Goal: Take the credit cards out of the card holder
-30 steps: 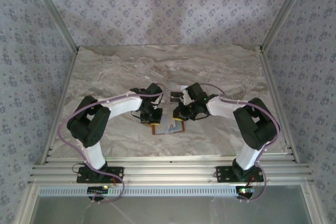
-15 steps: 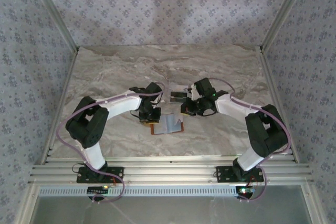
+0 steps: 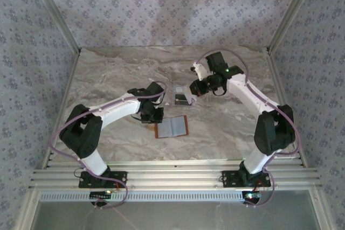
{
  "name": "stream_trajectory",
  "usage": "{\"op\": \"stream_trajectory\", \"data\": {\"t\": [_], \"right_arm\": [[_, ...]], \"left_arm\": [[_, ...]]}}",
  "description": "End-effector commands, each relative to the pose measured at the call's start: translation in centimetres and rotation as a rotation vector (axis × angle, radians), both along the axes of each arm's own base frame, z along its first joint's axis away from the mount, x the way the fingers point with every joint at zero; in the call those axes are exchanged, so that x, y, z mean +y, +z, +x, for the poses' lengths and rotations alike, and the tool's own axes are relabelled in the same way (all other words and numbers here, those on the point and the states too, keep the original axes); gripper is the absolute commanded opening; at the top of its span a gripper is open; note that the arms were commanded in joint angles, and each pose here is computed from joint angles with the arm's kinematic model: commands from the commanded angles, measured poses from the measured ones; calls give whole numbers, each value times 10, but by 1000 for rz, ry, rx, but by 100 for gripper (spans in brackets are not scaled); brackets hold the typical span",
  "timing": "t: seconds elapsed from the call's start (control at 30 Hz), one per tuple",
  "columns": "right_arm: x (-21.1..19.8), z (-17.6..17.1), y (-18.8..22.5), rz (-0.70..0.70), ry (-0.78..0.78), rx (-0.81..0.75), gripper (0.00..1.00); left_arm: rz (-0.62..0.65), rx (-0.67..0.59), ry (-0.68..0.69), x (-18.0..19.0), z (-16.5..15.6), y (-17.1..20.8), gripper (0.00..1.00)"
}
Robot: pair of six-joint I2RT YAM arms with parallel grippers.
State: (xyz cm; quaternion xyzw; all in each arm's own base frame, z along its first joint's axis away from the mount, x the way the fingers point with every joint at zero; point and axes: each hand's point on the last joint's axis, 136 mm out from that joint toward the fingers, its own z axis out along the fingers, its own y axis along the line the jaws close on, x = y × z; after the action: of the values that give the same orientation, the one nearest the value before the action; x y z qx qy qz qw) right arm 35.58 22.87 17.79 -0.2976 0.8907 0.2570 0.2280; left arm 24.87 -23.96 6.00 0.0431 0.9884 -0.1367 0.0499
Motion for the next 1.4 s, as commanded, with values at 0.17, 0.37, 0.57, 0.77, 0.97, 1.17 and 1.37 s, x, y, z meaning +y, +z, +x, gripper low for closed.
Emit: {"op": "stream_trajectory", "data": {"t": [0.17,0.37,0.57,0.77,0.97,1.17,1.37], "right_arm": [[-11,6,-3,-295,498,-204,4],[-8,23,-13,-415,681,-244,0],[4,42,-26,-464,767,-244,0],[19,55,-39,-493,815,-247,0],[27,64,-50,-527,841,-259,0],[27,68,-62,-552,848,-253,0],[26,69,-78,-566,858,-223,0]], "left_arm": [[13,-64,106,31,3,7,11],[-10,-86,170,50,2,11,11],[-8,-81,192,59,-1,12,11],[-9,-82,206,62,-3,13,11],[-8,-83,207,63,-4,14,11],[-8,-79,207,63,-5,12,11],[-9,-72,202,62,-4,12,11]]}}
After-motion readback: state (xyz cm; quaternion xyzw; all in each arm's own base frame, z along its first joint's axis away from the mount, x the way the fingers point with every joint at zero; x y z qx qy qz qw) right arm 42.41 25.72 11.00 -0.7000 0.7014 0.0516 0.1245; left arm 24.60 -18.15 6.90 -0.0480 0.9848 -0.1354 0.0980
